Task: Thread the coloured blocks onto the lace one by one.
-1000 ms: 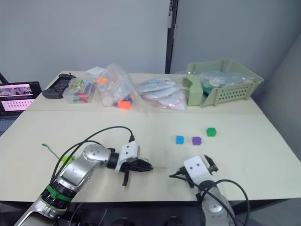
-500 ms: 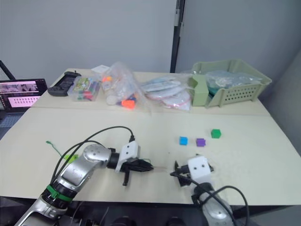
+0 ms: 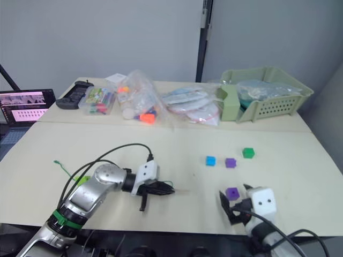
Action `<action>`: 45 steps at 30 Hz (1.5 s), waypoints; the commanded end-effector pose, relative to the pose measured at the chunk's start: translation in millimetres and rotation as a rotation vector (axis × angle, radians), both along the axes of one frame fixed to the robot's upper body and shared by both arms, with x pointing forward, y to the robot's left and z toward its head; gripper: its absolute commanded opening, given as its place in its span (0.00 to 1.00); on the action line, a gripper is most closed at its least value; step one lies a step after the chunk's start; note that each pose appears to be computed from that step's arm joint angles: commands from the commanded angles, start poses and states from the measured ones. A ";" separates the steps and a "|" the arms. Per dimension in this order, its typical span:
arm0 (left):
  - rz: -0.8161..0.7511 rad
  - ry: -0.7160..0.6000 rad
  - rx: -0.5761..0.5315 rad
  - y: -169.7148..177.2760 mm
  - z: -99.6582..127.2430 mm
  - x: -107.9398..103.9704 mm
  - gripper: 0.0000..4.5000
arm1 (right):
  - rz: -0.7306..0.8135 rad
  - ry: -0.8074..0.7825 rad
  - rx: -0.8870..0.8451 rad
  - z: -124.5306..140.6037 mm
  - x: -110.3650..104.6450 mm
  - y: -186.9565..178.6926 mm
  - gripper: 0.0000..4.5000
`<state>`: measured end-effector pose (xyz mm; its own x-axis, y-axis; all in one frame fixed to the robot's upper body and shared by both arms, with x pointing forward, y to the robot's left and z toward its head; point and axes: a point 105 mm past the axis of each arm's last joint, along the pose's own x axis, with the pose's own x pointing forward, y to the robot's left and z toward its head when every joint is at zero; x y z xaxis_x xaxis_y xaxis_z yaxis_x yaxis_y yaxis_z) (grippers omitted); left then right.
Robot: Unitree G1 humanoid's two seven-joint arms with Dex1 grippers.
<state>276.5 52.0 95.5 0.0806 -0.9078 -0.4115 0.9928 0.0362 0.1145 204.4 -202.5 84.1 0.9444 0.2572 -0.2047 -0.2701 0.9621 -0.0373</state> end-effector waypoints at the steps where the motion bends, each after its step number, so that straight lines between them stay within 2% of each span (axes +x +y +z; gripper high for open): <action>1: -0.025 -0.032 -0.018 -3.8 10.6 -0.6 0.00 | 0.017 -0.036 0.008 5.4 -1.4 -2.4 0.99; 6: -0.021 -0.033 -0.016 -2.9 10.9 -0.1 0.00 | -0.017 -0.026 -0.002 -4.7 5.0 -9.4 0.99; 20: -0.016 -0.036 -0.011 -2.2 11.5 1.3 0.00 | -0.026 -0.051 0.030 -6.9 24.8 4.7 0.99; 23: -0.016 -0.037 -0.011 -2.1 12.1 1.8 0.00 | -0.051 -0.038 0.017 -11.4 24.4 0.9 0.81; 30: -0.020 -0.037 -0.010 -2.9 12.7 2.1 0.00 | -0.049 -0.077 0.024 -3.8 22.7 6.3 0.28; 32: -0.021 -0.037 -0.010 -3.2 12.7 2.0 0.00 | -0.042 -0.088 0.012 -1.8 22.3 7.7 0.26; 35: -0.023 -0.036 -0.008 -2.9 13.0 2.2 0.00 | 0.024 -0.148 -0.161 10.2 23.2 14.2 0.26; 37: -0.025 -0.035 -0.008 -3.4 13.1 2.0 0.00 | 0.118 -0.184 -0.496 12.2 26.8 16.8 0.26; 39: -0.026 -0.034 -0.008 -4.0 13.1 1.6 0.00 | 0.187 -0.203 -0.720 10.7 29.8 17.0 0.26; 45: -0.021 -0.031 -0.008 -4.2 13.4 1.6 0.00 | 0.256 -0.167 -1.122 5.5 42.6 -5.1 0.26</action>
<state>279.0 51.6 98.8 0.0793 -0.9031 -0.4221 0.9929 0.0340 0.1138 243.6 -204.1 83.6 0.9206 0.2158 -0.3255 -0.3854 0.3665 -0.8468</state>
